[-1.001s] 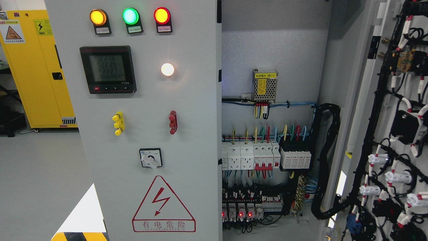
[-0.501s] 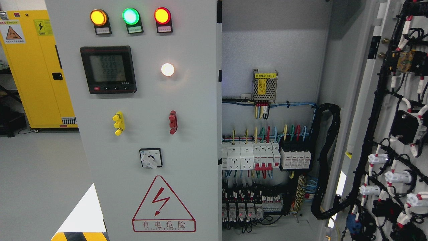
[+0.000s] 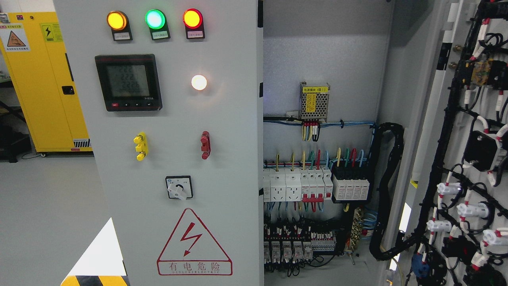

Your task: Open door with both hands

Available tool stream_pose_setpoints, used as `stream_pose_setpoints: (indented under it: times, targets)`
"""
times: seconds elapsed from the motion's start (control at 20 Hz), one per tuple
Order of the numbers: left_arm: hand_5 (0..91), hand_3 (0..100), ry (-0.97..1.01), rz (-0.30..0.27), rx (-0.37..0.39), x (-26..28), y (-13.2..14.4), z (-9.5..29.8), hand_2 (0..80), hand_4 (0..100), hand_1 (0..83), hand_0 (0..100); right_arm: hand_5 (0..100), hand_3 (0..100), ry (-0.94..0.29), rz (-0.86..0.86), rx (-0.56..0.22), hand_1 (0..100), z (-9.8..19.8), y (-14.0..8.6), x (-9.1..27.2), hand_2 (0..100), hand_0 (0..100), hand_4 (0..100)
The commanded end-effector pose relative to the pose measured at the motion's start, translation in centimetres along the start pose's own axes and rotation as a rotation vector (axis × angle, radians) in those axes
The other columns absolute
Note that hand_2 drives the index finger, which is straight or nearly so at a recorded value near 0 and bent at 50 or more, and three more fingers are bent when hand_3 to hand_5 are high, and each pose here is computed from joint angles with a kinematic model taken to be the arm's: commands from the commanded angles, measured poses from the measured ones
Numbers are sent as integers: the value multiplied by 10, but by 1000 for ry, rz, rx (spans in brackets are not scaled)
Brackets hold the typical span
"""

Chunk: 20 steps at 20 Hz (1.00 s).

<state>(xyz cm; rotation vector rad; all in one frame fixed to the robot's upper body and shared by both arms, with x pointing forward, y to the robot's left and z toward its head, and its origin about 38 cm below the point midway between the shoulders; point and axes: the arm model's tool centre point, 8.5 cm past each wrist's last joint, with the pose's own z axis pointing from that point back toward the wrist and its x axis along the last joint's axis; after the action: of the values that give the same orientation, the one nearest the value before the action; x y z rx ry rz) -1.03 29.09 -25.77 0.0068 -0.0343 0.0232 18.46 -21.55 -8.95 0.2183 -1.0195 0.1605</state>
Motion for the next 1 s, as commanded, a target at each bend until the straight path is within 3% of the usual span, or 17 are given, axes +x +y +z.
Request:
stream_pose_setpoints:
  times: [0.0, 0.3, 0.55, 0.7, 0.95]
  targets:
    - [0, 0, -42, -4, -4, 24, -1, -1, 0, 0, 0, 0, 0, 0, -714, 110, 127, 121, 62, 41, 205, 0, 201, 0]
    - [0, 0, -57, -5, -4, 29, -1, -1, 0, 0, 0, 0, 0, 0, -853, 128, 180, 122, 57, 54, 238, 0, 201, 0]
    - [0, 0, -57, -3, -9, 29, -4, -2, 0, 0, 0, 0, 0, 0, -993, 178, 238, 122, 45, 68, 292, 0, 201, 0]
    - [0, 0, -57, -4, -7, 29, -3, -2, 0, 0, 0, 0, 0, 0, -1066, 213, 238, 122, 29, 68, 334, 0, 202, 0]
    - [0, 0, -61, -6, -8, 31, -3, -2, 0, 0, 0, 0, 0, 0, -1062, 224, 214, 122, -1, 67, 391, 0, 201, 0]
